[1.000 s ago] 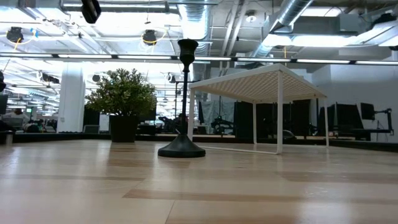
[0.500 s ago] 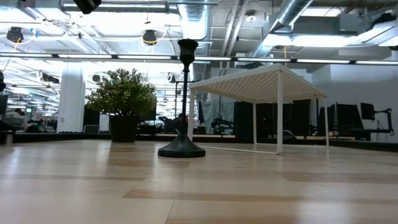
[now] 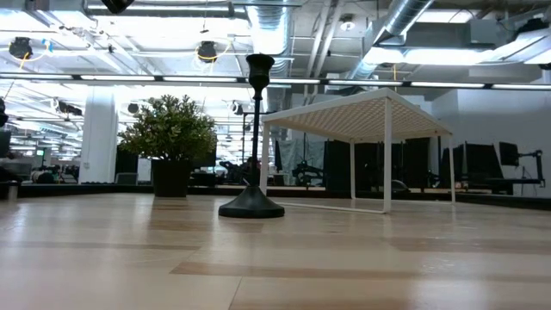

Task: Pick & Place candle stick holders
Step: Put the pink glass candle holder on the shelf aligned with the other green candle holder

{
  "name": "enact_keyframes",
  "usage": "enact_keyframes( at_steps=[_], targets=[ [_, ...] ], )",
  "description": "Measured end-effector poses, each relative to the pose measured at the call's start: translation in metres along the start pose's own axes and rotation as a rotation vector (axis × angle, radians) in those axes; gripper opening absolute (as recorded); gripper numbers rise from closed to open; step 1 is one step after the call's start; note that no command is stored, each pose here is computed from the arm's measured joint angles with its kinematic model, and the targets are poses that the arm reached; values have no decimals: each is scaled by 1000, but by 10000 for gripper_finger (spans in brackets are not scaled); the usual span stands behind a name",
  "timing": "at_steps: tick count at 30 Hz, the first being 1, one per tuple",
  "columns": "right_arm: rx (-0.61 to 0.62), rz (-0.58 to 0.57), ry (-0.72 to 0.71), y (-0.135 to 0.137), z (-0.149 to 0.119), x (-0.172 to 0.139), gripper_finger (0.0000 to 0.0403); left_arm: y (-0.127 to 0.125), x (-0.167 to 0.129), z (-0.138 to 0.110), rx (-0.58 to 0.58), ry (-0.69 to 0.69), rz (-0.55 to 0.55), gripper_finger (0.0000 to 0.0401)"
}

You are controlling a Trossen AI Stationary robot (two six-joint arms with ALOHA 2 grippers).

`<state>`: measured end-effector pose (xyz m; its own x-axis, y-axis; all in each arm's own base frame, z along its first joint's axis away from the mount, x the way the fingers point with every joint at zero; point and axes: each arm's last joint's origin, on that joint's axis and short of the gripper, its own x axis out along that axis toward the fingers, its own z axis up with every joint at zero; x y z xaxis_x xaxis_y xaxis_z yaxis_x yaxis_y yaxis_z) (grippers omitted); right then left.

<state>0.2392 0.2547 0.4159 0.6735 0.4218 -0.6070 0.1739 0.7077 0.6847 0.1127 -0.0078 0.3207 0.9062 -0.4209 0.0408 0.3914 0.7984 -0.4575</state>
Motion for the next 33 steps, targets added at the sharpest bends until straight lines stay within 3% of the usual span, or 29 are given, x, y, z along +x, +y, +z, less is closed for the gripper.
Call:
enact_keyframes(
  at_steps=[7,12,15,20,28,33],
  targets=[
    [388,-135,182,2,-62,-18,4,-1,0,0,20,17,-34,5],
    [669,-415,168,-13,-97,-26,2,-1,0,-1,28,18,-34,5],
    [689,-470,206,-14,-107,-22,15,-1,0,-1,25,18,-34,4],
    [655,-536,181,-20,-106,-13,76,-1,0,-1,22,18,-33,7],
    [641,-813,205,-40,-100,-1,184,-1,0,-1,22,17,-33,7],
    [652,-831,208,-43,-105,2,230,-1,0,-1,21,18,-32,8]
  ],
)
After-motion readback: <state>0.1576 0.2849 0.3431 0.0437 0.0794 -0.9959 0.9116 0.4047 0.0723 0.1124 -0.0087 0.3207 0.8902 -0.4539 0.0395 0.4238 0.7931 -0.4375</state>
